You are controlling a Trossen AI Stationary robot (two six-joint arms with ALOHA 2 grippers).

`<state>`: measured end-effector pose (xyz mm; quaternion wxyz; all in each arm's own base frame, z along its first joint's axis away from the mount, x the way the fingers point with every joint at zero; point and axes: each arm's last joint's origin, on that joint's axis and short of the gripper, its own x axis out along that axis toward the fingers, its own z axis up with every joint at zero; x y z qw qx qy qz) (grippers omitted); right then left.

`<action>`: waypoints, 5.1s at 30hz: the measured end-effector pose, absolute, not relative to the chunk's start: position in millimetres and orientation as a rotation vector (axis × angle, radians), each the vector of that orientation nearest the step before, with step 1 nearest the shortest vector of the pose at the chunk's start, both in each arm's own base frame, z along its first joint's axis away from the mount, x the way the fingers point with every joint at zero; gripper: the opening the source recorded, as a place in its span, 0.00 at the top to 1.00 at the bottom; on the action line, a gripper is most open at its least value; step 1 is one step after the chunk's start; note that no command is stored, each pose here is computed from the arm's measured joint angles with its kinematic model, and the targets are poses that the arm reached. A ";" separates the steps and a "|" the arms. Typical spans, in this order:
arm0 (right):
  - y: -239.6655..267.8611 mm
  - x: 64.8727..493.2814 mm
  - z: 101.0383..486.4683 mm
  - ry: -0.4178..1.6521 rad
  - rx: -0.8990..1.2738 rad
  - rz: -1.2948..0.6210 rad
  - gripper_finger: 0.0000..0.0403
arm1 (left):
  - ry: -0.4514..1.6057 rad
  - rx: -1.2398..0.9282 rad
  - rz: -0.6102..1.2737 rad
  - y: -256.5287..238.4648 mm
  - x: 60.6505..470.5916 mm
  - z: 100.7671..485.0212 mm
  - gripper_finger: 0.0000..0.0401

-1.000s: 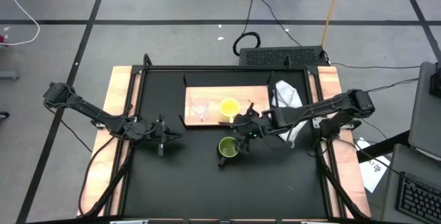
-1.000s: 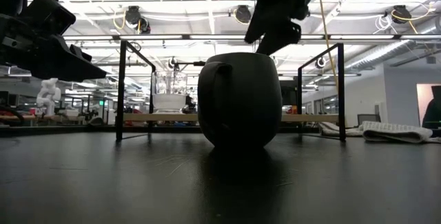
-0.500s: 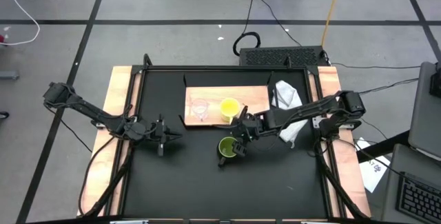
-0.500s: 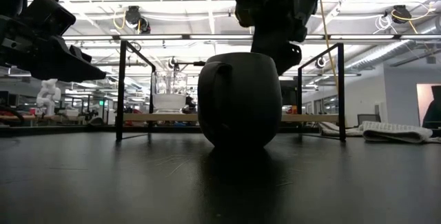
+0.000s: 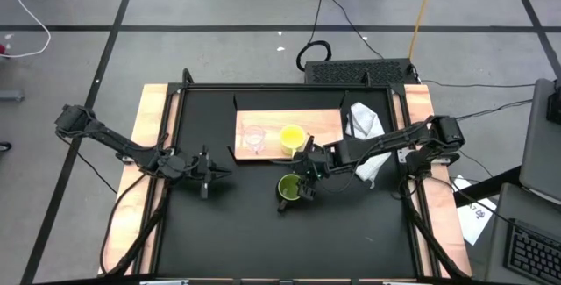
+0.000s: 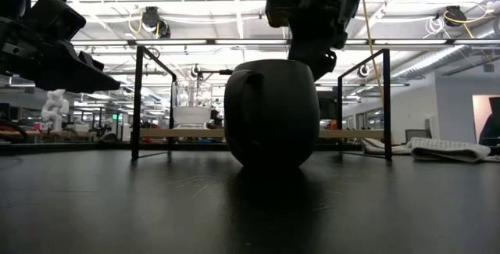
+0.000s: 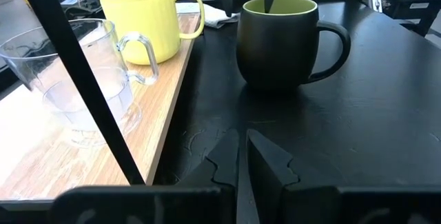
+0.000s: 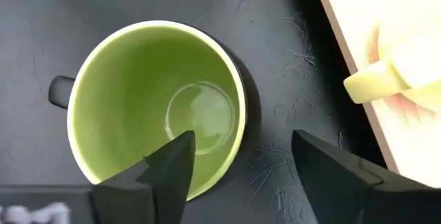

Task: Stack small to large cups/mugs on shelf
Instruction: Put the black mug on the shelf

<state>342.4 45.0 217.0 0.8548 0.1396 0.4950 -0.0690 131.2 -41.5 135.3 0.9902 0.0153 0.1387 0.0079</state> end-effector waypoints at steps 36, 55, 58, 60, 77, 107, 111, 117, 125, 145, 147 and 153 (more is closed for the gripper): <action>63.7 335.7 237.6 1.125 0.102 -0.064 0.99 | 0.277 0.027 0.016 -41.6 131.2 135.5 0.92; 50.2 322.3 255.3 1.307 -0.002 -0.125 0.99 | 0.278 0.031 0.016 -41.5 131.2 135.4 0.92; 43.6 321.0 257.0 1.316 -0.029 -0.116 0.99 | 0.278 0.030 0.016 -41.5 131.2 135.4 0.92; 38.1 319.9 259.6 1.314 -0.018 -0.124 0.99 | 0.278 0.028 0.016 -41.5 131.2 135.3 0.92; -19.0 287.3 299.3 1.275 -0.047 -0.162 0.99 | 0.280 0.029 0.016 -41.5 131.1 135.2 0.92; -97.4 277.8 298.2 1.256 0.002 -0.236 0.99 | 0.282 0.052 0.016 -41.4 131.1 135.0 0.92; -99.7 277.9 298.4 1.251 -0.017 -0.228 0.99 | 0.284 0.053 0.016 -41.3 131.0 134.8 0.92; -102.3 282.1 297.7 1.203 -0.041 -0.229 0.99 | 0.285 0.054 0.016 -41.4 131.0 134.7 0.92; -102.1 280.6 282.9 1.232 -0.048 -0.215 0.99 | 0.285 0.052 0.017 -41.3 131.0 134.7 0.92; -105.8 284.2 271.8 1.259 0.030 -0.211 0.99 | 0.278 0.046 0.017 -41.4 131.2 135.4 0.92; -106.6 286.4 268.9 1.267 0.033 -0.206 0.99 | 0.277 0.046 0.017 -41.5 131.2 135.5 0.92; -109.2 289.6 265.8 1.268 0.019 -0.196 0.99 | 0.276 0.046 0.017 -41.4 131.3 135.6 0.92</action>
